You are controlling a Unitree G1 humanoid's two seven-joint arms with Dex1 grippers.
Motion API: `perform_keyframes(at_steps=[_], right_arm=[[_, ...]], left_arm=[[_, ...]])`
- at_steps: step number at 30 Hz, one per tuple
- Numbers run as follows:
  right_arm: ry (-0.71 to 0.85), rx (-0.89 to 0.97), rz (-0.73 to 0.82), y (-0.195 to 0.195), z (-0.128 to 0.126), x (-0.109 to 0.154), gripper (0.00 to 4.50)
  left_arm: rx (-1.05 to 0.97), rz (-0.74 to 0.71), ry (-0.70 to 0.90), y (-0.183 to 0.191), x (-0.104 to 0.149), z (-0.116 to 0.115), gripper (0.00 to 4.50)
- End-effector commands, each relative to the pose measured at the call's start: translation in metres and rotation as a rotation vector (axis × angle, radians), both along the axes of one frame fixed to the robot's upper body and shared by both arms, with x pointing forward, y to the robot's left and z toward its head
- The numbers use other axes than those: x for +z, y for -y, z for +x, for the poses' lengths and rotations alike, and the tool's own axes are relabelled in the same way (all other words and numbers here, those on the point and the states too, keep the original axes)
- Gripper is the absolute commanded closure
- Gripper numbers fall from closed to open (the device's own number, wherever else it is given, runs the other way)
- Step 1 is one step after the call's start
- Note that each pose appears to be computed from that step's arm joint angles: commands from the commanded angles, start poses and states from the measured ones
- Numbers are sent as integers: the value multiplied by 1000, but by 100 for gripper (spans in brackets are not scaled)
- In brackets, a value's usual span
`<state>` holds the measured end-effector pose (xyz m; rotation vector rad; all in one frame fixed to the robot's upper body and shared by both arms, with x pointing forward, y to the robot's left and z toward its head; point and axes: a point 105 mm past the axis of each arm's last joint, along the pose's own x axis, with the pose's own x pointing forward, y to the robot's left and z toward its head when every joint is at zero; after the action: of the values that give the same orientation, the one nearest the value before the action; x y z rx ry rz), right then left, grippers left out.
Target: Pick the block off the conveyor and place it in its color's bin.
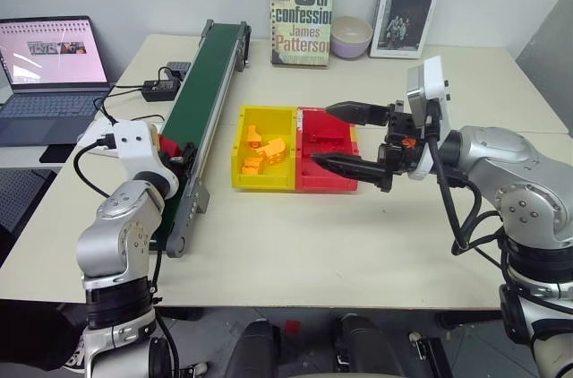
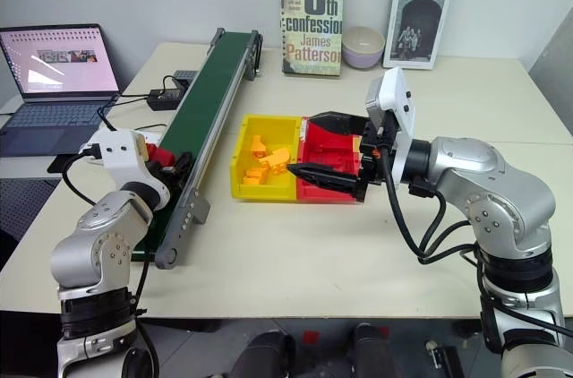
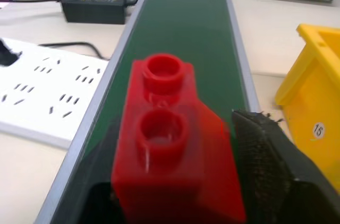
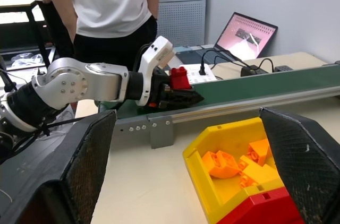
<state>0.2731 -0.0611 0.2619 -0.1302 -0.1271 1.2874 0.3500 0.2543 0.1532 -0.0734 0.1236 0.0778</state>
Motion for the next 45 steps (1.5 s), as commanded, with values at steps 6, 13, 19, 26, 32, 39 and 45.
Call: perform_keyframes(at_steps=[6, 13, 19, 26, 32, 39, 45], right_arm=[[55, -67, 1, 11, 1, 4, 0], [85, -368, -130, 51, 12, -12, 0], [38, -536, -170, 66, 4, -28, 0], [-2, -585, -154, 57, -13, -45, 0], [4, -667, -138, 70, -11, -42, 0], [-2, -654, -154, 74, -9, -45, 0], [6, -535, -187, 71, -5, -41, 0]], left_arm=[[-36, 64, 95, 1, 42, 7, 297], [-717, 268, 87, 110, 75, 25, 297], [-1214, 409, 45, 185, 66, 29, 297], [-1357, 493, 38, 217, 49, 48, 297], [-1405, 469, 74, 228, 53, 53, 176], [-1387, 464, 104, 223, 61, 57, 45], [-1341, 547, 46, 161, 74, 45, 6]])
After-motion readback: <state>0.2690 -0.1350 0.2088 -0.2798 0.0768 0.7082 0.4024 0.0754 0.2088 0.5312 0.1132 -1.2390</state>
